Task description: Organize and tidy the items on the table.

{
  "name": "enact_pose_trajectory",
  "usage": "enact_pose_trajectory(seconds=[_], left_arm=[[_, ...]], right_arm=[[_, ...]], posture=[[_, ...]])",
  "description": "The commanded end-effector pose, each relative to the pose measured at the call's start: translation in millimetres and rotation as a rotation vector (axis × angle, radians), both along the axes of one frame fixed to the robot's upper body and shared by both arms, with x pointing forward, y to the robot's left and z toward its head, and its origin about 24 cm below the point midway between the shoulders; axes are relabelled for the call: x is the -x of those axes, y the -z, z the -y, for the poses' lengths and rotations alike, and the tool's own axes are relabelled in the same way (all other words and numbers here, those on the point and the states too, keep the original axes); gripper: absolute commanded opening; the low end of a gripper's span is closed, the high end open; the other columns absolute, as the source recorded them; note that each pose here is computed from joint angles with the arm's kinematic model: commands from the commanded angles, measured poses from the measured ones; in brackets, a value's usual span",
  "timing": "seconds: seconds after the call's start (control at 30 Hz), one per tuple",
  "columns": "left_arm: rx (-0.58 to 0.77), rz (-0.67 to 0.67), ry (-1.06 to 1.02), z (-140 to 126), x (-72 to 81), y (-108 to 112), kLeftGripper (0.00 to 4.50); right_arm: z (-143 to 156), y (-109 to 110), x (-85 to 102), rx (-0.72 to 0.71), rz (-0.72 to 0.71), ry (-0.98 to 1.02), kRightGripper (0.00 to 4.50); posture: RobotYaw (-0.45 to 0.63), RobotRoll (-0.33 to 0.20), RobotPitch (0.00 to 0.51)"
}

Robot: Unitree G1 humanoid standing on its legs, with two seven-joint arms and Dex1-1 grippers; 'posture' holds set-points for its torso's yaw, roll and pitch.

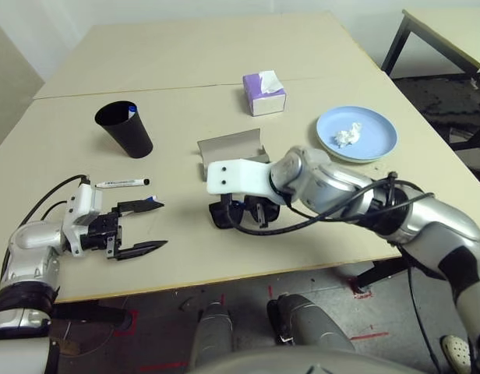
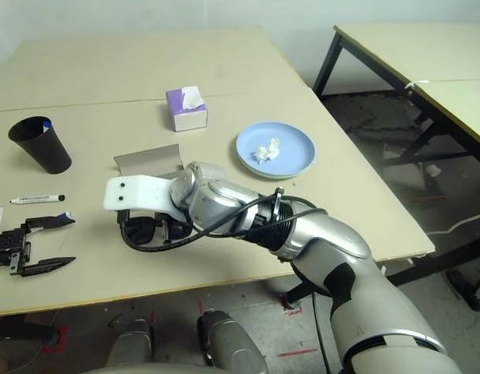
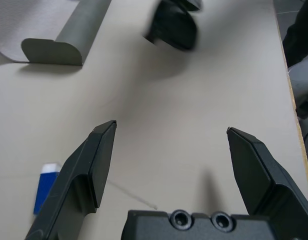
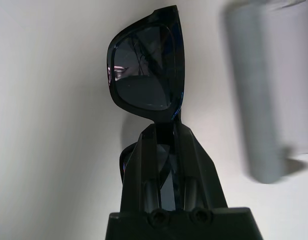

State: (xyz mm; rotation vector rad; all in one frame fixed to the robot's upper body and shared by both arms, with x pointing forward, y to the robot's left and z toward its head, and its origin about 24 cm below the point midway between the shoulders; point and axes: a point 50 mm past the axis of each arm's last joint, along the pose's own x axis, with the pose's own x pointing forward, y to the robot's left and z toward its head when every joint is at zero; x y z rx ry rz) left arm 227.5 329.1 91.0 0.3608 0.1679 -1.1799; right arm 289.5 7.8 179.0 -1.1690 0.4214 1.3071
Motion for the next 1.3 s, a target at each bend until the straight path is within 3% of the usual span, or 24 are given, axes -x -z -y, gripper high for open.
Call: enact_pose_trajectory(seconds=[0.03, 0.4, 0.83, 1.3], left_arm=[[0.001, -0.014, 0.013, 6, -0.7, 3, 4.5], [0.021, 0.003, -0.021, 9, -4.9, 0, 4.5], [-0.004, -0.002, -0.063, -4, 10.9, -7, 4.5], [0.009, -0.004, -0.062, 7, 16.8, -7, 4.5]], right_arm=[[-7, -21, -9.9, -0.035, 0.064, -0.021, 0.17], [-24, -46, -37.6, -0.083, 0.217, -0.064, 0.17], [-37, -29, -51.0, -0.105, 0.27, -0.126, 0.17], [-33, -15, -69.5, -0.108, 0.344, -0.09, 0.17]], posture=[[-0.1, 0.0, 0.125], [-0.1, 0.0, 0.123], [-0.06, 0.0, 0.139], [-0.05, 0.0, 0.142]])
